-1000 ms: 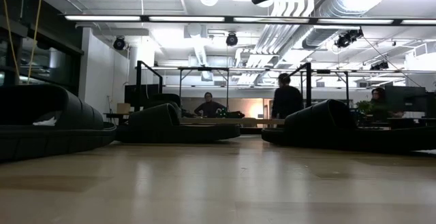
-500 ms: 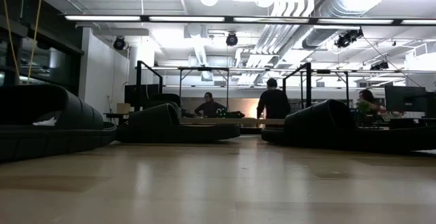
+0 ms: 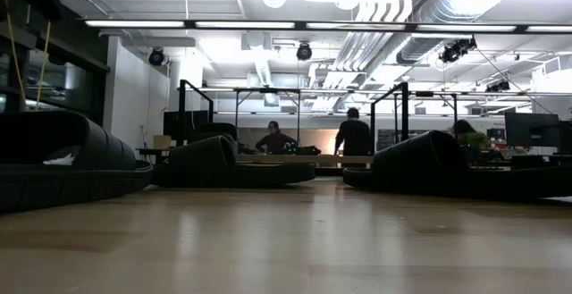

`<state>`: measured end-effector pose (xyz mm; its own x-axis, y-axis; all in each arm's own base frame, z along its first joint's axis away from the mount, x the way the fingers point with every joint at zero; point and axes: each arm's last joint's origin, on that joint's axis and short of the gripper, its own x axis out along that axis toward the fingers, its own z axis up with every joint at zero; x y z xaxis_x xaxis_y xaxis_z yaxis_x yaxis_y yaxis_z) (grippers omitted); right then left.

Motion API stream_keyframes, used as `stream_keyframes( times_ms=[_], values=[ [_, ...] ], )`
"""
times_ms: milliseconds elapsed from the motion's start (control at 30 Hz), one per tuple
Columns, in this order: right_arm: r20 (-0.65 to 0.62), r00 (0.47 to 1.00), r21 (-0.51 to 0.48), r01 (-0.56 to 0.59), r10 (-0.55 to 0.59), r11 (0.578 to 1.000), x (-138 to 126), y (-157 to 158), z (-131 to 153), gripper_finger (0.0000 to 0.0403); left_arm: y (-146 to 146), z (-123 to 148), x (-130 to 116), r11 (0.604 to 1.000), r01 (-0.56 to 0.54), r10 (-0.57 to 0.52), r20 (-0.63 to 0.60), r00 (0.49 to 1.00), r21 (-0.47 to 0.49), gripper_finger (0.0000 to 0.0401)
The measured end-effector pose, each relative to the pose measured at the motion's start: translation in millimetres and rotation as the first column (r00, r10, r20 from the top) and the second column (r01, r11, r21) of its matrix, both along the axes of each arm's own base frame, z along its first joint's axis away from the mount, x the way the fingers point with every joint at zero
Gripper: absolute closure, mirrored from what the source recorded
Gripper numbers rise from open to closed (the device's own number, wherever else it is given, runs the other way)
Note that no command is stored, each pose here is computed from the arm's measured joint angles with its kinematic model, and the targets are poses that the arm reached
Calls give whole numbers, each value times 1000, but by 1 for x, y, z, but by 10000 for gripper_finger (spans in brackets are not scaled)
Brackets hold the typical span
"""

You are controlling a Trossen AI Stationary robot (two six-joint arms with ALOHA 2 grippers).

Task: Pick and place slides into the shelf
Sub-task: Put the black slipper on the shelf

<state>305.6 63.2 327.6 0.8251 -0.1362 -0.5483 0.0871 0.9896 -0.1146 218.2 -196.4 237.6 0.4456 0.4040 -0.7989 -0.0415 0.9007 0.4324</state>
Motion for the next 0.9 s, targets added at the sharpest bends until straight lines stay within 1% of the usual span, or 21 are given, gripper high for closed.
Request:
stream_keyframes(
  times_ms=[133, 267, 400, 500, 633, 800, 900],
  values=[
    [11, 1000, -12, -5, 5, 1000, 1, -1, 1, 237, -4, -6, 4, 1000, 1, -1, 3, 1000, -14, 217],
    [14, 1000, -32, -10, 10, 999, 2, -3, 2, 237, -6, -13, 6, 1000, 1, -1, -19, 1000, 5, 217],
    [18, 1000, -32, -1, 1, 999, 3, -7, 2, 237, -10, -21, 8, 1000, 3, -3, -52, 999, -8, 217],
    [20, 1000, -27, 11, -11, 1000, 3, -9, 2, 237, -14, -27, 11, 1000, 4, -5, -60, 998, -23, 217],
    [26, 999, 6, 37, -37, 999, 4, -11, 2, 237, -17, -35, 15, 1000, -8, 6, -65, 998, -23, 217],
    [13, 999, 8, 39, -39, 999, 6, -11, -2, 237, -16, -40, 13, 1000, -12, 13, -96, 995, 9, 217],
    [-3, 999, 6, 33, -33, 999, 10, -10, -6, 237, -15, -39, 14, 1000, -15, 16, -85, 996, 21, 217]
  ],
)
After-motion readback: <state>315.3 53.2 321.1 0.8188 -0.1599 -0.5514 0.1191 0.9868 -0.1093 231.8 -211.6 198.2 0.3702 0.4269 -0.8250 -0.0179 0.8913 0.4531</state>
